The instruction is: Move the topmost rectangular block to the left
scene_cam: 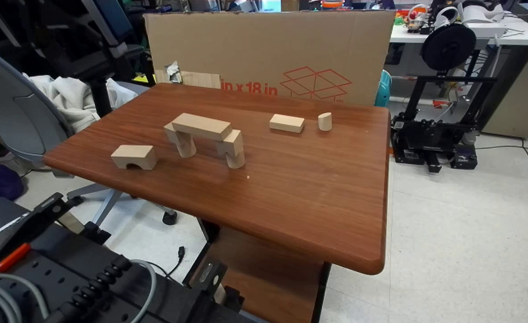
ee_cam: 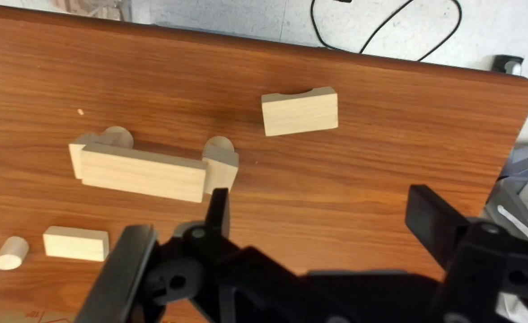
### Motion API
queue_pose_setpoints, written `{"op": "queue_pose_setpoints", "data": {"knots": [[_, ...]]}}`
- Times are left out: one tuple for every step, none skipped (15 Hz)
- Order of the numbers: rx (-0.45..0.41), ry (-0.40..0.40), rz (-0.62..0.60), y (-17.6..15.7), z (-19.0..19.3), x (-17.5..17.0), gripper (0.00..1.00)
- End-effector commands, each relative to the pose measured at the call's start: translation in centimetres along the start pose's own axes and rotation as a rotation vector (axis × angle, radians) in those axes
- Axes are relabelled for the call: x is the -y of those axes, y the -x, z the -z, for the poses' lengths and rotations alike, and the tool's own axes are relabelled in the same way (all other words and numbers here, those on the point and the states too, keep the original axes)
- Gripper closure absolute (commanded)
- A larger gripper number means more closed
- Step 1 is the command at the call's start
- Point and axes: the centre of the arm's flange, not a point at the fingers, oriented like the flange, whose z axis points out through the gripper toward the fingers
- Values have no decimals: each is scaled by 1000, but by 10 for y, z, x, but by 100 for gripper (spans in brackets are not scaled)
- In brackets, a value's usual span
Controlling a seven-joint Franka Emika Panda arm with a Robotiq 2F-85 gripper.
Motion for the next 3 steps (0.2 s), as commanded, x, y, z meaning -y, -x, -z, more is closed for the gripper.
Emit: {"op": "queue_pose_setpoints", "data": {"knots": [[-5,2,-3,3,6,-2,0],[-6,3,-3,5,8,-2,0],[-3,3,-3,7,7,-2,0]]}}
